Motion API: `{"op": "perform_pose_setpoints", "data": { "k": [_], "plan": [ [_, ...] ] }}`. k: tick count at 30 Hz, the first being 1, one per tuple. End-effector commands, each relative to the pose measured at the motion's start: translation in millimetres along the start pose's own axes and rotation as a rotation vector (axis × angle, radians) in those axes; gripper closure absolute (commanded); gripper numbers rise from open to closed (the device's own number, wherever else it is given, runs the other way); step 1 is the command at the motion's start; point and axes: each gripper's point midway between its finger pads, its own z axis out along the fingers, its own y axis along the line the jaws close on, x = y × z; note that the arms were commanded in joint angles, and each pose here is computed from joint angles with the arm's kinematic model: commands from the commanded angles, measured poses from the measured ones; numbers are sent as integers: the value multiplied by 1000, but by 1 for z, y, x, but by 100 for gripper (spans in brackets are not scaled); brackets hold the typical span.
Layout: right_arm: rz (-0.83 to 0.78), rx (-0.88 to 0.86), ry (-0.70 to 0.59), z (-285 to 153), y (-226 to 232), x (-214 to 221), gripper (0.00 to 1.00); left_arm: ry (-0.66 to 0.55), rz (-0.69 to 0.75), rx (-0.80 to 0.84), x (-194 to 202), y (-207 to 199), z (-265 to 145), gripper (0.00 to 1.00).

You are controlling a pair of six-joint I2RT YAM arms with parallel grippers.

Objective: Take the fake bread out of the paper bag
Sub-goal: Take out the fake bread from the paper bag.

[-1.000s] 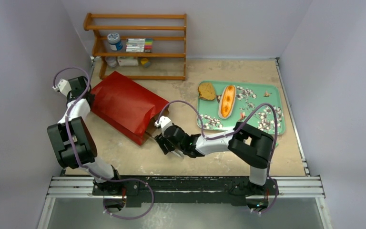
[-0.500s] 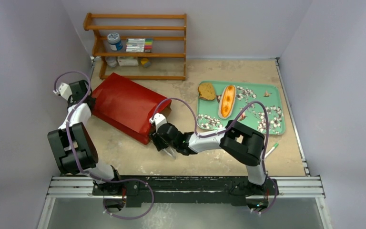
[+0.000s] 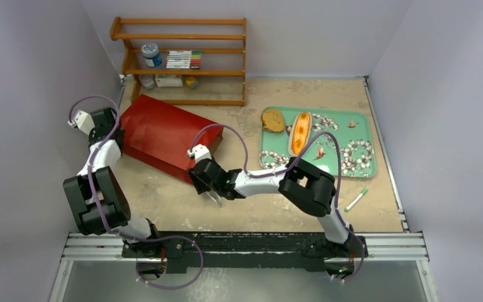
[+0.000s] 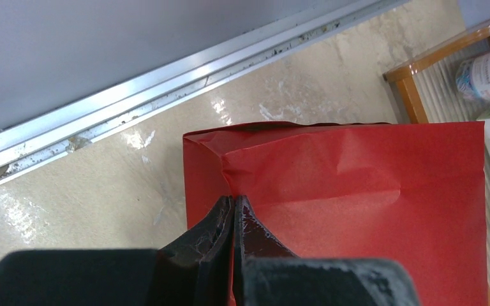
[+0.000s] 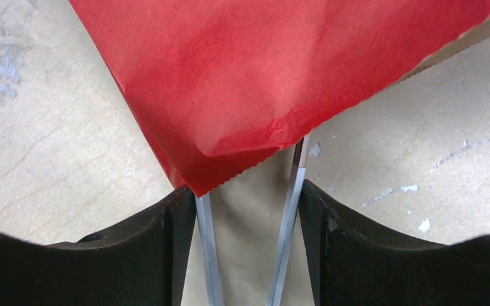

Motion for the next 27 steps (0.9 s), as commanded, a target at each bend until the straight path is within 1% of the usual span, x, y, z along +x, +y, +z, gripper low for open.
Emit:
{"op": "perform_pose_setpoints", "data": {
  "k": [1, 6, 9, 10, 11, 12, 15, 18, 20, 27],
  "plan": [
    [-4, 92, 139, 22, -14, 45, 39, -8, -2, 24, -2, -1, -9, 100],
    [2, 104, 130, 25, -17, 48, 39, -10, -1, 23, -4, -2, -10, 100],
    [5, 102, 163, 22, -20, 60, 48, -11, -5, 21, -4, -1, -11, 100],
    [6, 104, 167, 19, -21, 62, 57, -13, -7, 21, -4, -2, -11, 100],
    [9, 105, 165, 15, -23, 63, 68, -13, -9, 19, -4, -1, -11, 100],
    [12, 104, 167, 11, -25, 65, 75, -17, -11, 18, -5, -1, -11, 100],
    [17, 107, 149, -4, -31, 60, 77, -23, -18, 14, -6, -1, -10, 100],
    [17, 114, 151, -17, -38, 63, 87, -27, -29, 12, -6, -1, -8, 100],
    [17, 112, 155, -24, -40, 64, 91, -29, -33, 9, -6, -1, -6, 100],
    [29, 111, 161, -54, -49, 62, 98, -36, -65, 7, -7, -2, -4, 100]
  ]
}}
